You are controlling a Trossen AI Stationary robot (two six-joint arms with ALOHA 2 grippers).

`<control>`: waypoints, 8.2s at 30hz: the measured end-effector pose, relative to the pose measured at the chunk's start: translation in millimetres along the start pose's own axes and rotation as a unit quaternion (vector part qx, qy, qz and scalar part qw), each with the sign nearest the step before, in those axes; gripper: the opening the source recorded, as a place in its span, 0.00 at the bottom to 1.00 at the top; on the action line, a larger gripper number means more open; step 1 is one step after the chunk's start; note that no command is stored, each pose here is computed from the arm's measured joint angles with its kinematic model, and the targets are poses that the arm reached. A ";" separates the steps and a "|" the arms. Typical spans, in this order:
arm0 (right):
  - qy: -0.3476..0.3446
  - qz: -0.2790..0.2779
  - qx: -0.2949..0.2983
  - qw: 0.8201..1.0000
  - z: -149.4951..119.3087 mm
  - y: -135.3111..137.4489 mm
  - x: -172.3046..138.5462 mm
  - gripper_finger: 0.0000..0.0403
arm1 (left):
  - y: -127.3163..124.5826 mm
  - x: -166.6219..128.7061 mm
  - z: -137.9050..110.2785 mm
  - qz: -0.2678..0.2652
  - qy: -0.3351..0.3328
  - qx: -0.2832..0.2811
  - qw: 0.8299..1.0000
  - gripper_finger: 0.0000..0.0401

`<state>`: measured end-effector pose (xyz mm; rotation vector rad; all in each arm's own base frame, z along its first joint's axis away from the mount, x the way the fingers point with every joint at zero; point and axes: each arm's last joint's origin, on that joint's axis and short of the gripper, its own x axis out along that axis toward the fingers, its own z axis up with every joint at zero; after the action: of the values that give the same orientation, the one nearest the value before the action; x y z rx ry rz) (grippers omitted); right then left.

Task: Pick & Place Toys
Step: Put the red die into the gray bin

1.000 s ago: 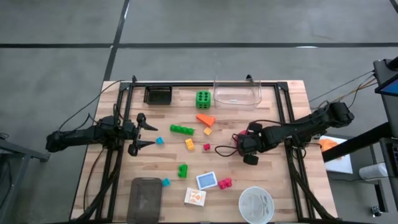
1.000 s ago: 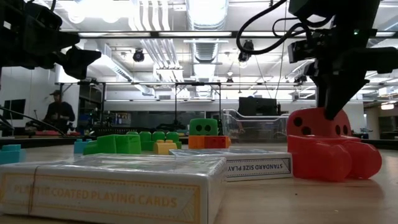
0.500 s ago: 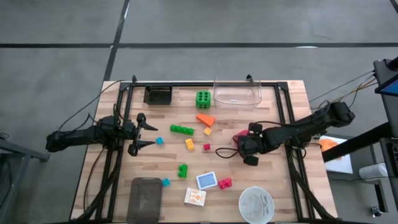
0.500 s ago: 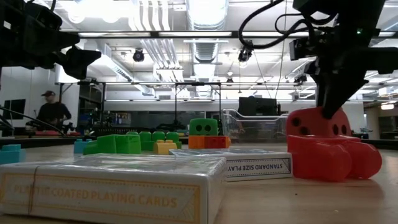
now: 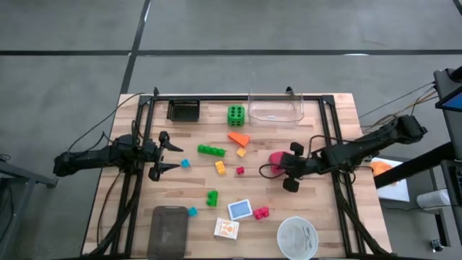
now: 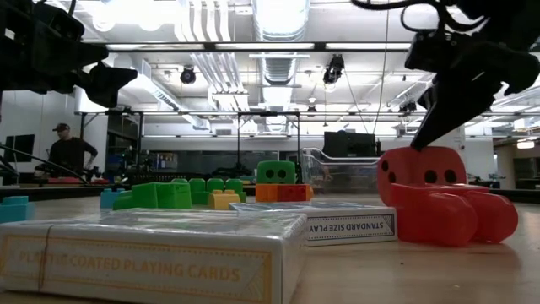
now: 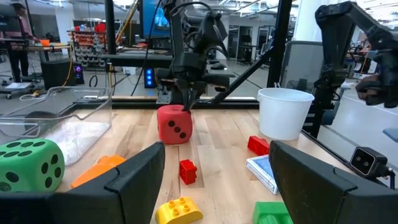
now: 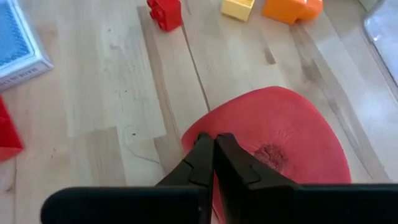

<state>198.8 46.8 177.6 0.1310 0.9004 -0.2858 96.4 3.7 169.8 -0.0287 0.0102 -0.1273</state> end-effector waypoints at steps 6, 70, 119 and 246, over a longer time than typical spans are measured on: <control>-0.041 0.024 -0.013 0.999 -2.8 -5.3 -12.2 0.04 | 0.0 0.0 0.0 0.000 0.000 0.000 1.000 0.72; 0.287 -0.088 -0.141 0.943 57.6 -4.0 53.9 0.97 | 0.0 0.0 -0.1 0.000 0.000 0.000 1.000 0.72; 0.255 -0.092 -0.119 0.955 48.5 -2.5 57.3 0.67 | 0.0 0.0 0.0 0.000 0.000 0.000 1.000 0.72; -0.444 0.071 -0.004 0.893 0.7 -55.5 7.0 0.28 | 0.0 0.0 0.0 0.000 0.000 0.000 1.000 0.72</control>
<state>186.9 -7.6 173.0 0.0456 -0.0228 -0.1716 96.4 3.7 169.8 -0.0287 0.0100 -0.1271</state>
